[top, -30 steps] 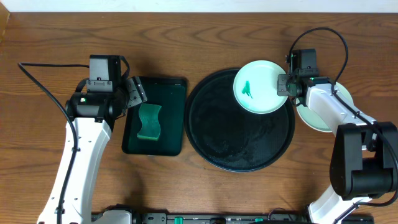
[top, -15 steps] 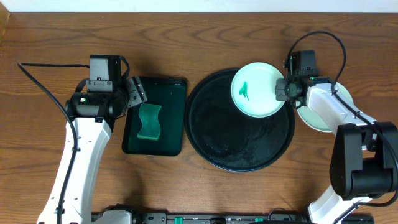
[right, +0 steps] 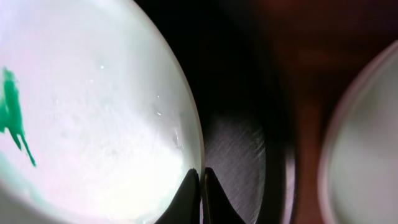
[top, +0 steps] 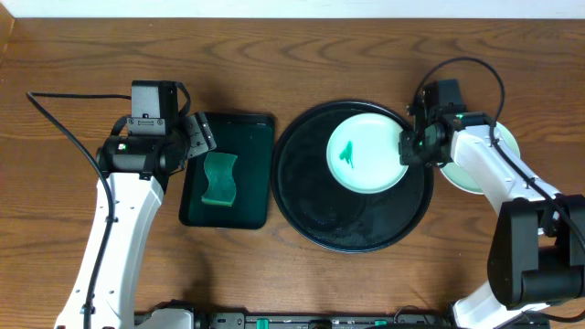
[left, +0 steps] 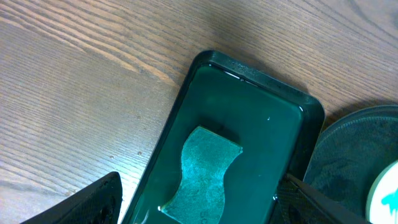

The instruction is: Clean dirty plates on tray and stack at the side

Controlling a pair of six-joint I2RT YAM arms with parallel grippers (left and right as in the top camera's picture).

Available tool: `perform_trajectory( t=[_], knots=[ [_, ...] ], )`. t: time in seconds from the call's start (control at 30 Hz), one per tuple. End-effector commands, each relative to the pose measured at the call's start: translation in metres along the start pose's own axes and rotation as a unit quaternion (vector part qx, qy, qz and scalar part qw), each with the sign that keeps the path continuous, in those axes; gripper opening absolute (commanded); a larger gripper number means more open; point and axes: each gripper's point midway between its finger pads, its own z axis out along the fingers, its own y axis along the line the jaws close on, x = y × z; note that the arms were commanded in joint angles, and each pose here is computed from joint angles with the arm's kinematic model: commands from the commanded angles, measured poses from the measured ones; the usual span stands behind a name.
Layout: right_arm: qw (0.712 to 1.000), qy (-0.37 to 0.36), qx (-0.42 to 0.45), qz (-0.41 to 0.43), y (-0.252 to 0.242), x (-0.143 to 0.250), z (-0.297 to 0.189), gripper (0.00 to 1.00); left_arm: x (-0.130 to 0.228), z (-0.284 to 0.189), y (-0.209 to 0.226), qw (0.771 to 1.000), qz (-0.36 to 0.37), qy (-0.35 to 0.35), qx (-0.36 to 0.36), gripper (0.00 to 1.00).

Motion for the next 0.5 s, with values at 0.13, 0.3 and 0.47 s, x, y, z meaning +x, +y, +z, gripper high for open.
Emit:
perform_trajectory(
  t=[0.13, 0.3, 0.47],
  knots=[
    [0.998, 0.043, -0.029, -0.025, 0.027, 0.023, -0.007, 0.01, -0.006, -0.004, 0.001, 1.000, -0.002, -0.010, -0.004, 0.80],
    [0.997, 0.064, -0.030, -0.044, 0.039, 0.036, -0.007, 0.01, -0.006, -0.004, 0.001, 1.000, -0.002, -0.010, -0.004, 0.80],
    [0.995, 0.081, -0.030, -0.059, 0.048, 0.046, -0.007, 0.01, -0.006, -0.004, 0.001, 1.000, -0.002, -0.010, -0.004, 0.80]
  ],
)
